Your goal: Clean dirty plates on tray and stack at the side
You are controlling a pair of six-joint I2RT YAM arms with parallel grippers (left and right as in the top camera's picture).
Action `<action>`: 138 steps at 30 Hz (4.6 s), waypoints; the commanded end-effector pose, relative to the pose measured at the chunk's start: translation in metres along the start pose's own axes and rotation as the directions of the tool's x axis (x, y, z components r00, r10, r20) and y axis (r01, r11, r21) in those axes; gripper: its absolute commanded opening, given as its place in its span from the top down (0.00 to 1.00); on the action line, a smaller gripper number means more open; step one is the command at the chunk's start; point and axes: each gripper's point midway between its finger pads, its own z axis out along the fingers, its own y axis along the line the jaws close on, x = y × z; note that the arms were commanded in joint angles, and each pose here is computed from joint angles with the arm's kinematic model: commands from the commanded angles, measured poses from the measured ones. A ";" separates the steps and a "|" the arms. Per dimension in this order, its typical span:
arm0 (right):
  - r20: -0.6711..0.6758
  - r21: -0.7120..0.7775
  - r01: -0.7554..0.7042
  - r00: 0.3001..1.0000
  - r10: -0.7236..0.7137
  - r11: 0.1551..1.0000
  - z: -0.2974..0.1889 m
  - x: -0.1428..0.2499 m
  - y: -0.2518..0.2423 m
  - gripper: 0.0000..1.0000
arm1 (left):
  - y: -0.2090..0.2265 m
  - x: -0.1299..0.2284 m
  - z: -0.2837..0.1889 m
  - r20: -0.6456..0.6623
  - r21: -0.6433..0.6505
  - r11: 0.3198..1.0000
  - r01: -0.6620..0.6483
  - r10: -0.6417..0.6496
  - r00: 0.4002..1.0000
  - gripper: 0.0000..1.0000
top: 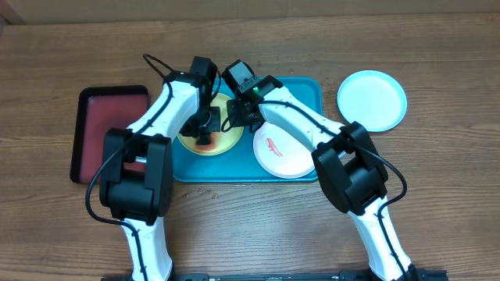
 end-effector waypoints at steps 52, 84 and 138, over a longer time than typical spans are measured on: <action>0.339 0.382 0.161 0.891 -0.301 0.910 -0.156 -0.079 0.006 0.96 | 0.249 -0.026 -0.054 0.060 -0.001 0.733 0.681 -0.679 0.731 0.96; 0.079 0.964 0.150 0.620 -0.780 0.218 -0.292 -0.093 0.058 0.96 | 0.206 -0.026 -0.010 -0.007 0.160 0.785 0.598 -0.605 0.796 0.62; -0.047 -0.038 -0.542 0.840 0.540 0.840 -0.143 0.033 -0.372 0.56 | 0.205 -0.029 -0.063 -0.065 0.217 0.762 0.610 -0.612 0.788 0.00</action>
